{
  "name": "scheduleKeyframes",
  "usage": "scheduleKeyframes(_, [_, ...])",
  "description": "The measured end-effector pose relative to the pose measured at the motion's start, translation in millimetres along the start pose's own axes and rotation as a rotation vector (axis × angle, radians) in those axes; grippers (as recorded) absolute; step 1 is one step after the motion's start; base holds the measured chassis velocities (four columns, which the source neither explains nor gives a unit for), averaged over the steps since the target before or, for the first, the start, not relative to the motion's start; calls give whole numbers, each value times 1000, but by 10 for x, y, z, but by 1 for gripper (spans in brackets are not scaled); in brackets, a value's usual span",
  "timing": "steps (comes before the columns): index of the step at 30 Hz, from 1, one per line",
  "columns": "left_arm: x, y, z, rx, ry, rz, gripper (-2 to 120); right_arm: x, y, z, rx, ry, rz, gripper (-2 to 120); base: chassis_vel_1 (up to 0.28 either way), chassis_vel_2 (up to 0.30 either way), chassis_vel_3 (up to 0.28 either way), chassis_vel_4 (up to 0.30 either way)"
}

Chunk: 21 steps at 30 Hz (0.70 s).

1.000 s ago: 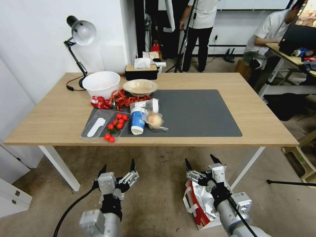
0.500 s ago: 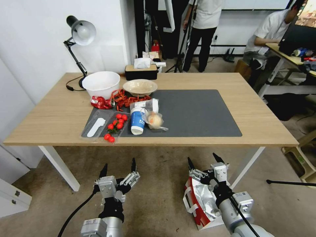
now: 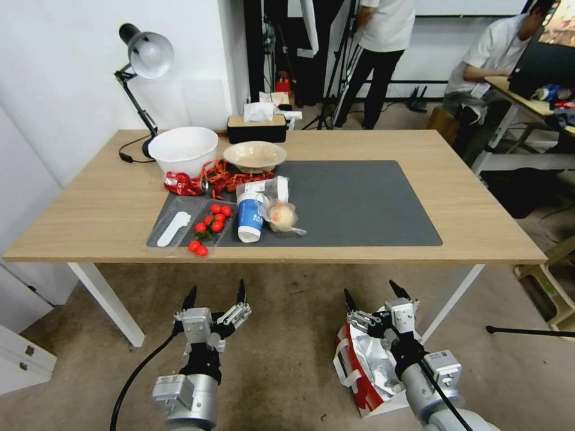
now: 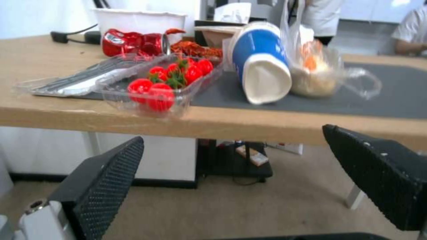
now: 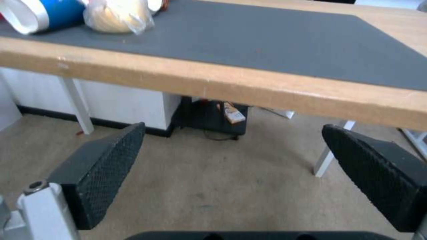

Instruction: Pick up the food delivery bag from the floor and place it on the table.

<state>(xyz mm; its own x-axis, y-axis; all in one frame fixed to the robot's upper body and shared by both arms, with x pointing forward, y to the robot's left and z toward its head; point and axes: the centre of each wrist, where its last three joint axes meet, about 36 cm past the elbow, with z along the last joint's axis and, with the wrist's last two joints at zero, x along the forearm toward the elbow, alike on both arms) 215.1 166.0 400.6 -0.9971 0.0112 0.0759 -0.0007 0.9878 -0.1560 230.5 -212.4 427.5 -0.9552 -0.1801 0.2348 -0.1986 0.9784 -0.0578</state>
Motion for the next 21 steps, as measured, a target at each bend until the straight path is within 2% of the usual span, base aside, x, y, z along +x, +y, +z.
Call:
scheduleKeyframes(12, [-66,247,135,-83,3,28,100,2,-63,214,-3,5,-18,100,0,0,0,0])
scheduleKeyframes(21, [-78,271,171,-86,10,28,100,5,-85,271,-5,-7,-28,100,0,0,0,0])
